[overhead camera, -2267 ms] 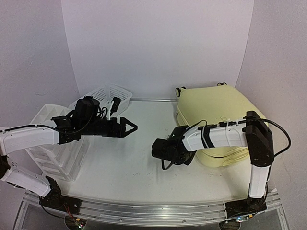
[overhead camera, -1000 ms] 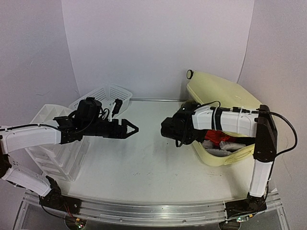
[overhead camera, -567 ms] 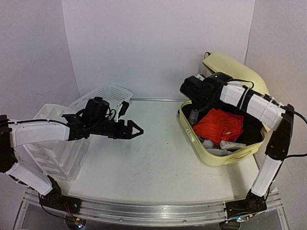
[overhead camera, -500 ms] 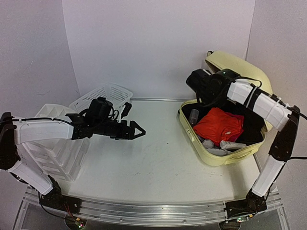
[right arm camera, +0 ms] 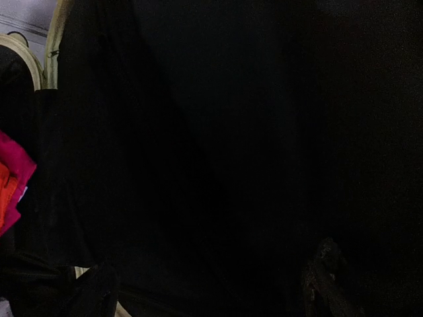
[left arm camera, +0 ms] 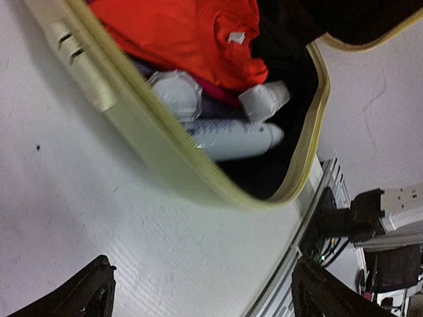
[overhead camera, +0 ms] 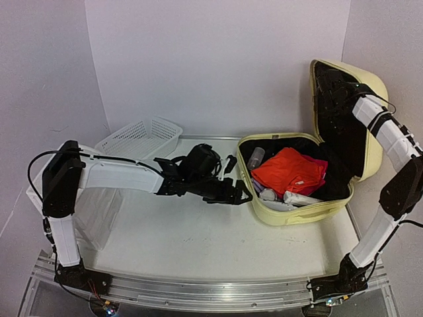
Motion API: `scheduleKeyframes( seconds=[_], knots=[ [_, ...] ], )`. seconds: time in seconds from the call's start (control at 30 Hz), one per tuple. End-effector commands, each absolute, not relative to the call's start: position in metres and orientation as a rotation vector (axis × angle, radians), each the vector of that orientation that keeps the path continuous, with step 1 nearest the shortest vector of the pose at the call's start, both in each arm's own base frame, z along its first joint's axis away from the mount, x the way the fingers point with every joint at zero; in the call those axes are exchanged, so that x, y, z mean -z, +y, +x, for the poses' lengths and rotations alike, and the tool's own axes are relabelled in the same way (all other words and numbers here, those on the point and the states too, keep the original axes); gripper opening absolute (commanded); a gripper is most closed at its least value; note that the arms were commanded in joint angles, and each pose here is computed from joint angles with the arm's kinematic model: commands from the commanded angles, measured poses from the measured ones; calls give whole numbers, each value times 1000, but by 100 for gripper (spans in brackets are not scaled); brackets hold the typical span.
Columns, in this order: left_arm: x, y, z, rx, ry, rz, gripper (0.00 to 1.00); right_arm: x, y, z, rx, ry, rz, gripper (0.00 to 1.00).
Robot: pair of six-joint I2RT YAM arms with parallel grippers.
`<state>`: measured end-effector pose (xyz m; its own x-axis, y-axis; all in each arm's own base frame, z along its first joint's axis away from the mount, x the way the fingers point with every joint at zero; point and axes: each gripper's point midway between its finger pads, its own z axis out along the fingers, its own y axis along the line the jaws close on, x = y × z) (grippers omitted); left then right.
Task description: Open, take out, and arrange the luggage
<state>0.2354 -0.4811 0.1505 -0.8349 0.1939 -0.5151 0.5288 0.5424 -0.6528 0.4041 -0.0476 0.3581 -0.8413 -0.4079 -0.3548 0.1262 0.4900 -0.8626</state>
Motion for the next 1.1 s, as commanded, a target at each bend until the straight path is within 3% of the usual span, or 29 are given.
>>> scheduleKeyframes(
  seconds=[0.0, 0.2, 0.37, 0.5, 0.63, 0.87, 1.07],
  knots=[
    [-188, -519, 270, 1140, 2246, 476, 94, -372, -43, 399, 1241, 2194, -196, 98],
    [-173, -519, 297, 842, 2276, 428, 95, -370, -36, 379, 1061, 2236, -178, 98],
    [-163, -512, 301, 748, 2276, 463, 92, -353, -21, 353, 811, 2303, -177, 98],
    [-168, -512, 298, 737, 2255, 544, 91, -339, -4, 336, 607, 2351, -180, 98],
    [-184, -506, 293, 731, 2215, 612, 97, -335, 20, 321, 365, 2376, -188, 98],
    [-195, -473, 287, 804, 2237, 637, 99, -305, 93, 295, -224, 2458, -288, 98],
    [-221, -427, 279, 832, 2188, 688, 99, -270, 115, 282, -396, 2531, -348, 98]
  ],
)
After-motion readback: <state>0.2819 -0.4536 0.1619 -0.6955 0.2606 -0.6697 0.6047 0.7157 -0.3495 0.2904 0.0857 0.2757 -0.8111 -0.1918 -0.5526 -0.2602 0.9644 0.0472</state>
